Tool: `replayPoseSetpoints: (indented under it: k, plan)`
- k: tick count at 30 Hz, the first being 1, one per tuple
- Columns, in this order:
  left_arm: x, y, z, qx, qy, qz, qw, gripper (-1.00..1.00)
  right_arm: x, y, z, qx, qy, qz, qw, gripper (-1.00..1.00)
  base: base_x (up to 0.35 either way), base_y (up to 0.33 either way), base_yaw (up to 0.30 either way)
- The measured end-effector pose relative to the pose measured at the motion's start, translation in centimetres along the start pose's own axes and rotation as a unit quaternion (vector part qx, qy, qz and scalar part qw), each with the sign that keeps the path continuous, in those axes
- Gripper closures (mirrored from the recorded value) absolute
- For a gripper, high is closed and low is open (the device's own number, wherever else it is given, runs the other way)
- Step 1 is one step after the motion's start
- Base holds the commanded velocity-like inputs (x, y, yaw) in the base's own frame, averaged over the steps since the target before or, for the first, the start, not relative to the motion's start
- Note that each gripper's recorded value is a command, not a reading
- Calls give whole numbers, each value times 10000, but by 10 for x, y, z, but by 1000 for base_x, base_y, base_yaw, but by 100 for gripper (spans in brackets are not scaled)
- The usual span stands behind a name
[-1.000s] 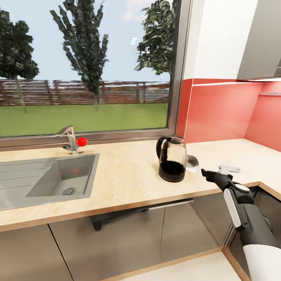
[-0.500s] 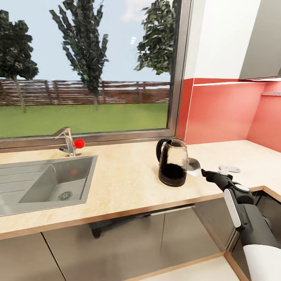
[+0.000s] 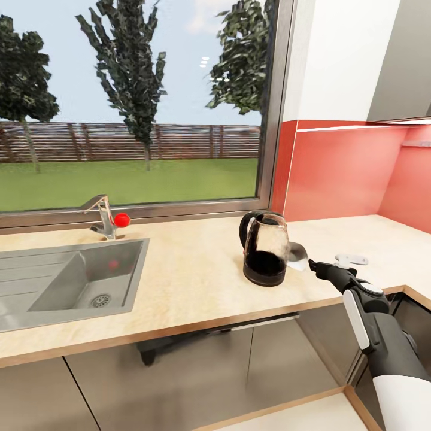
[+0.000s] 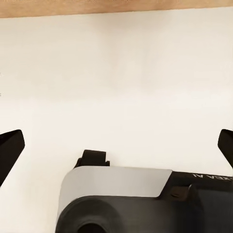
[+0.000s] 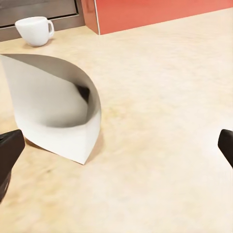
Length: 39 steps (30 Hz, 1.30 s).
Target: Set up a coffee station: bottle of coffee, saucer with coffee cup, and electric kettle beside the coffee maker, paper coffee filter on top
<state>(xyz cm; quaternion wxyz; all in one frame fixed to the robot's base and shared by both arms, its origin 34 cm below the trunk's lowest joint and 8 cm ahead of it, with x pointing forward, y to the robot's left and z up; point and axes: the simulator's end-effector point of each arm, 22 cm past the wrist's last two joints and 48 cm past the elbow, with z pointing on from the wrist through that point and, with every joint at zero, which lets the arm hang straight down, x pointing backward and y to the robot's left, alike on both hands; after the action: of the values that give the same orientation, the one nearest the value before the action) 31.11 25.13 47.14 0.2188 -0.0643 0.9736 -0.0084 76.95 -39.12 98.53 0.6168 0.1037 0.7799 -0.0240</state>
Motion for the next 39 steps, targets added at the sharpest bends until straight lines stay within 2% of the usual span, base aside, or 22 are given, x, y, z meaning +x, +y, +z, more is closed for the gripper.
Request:
replayPoseSetpoints:
  k: [33, 39]
  plan:
    - [0, 0, 0, -9, -27, 1, 10000, -100, 2, 0, 0, -1, 16, 8, 10000, -100, 78, -23, 0]
    - [0, 0, 0, -9, -26, 1, 10000, -100, 25, -1, 7, 18, 217, 9, 9998, -100, 7, -1, 0]
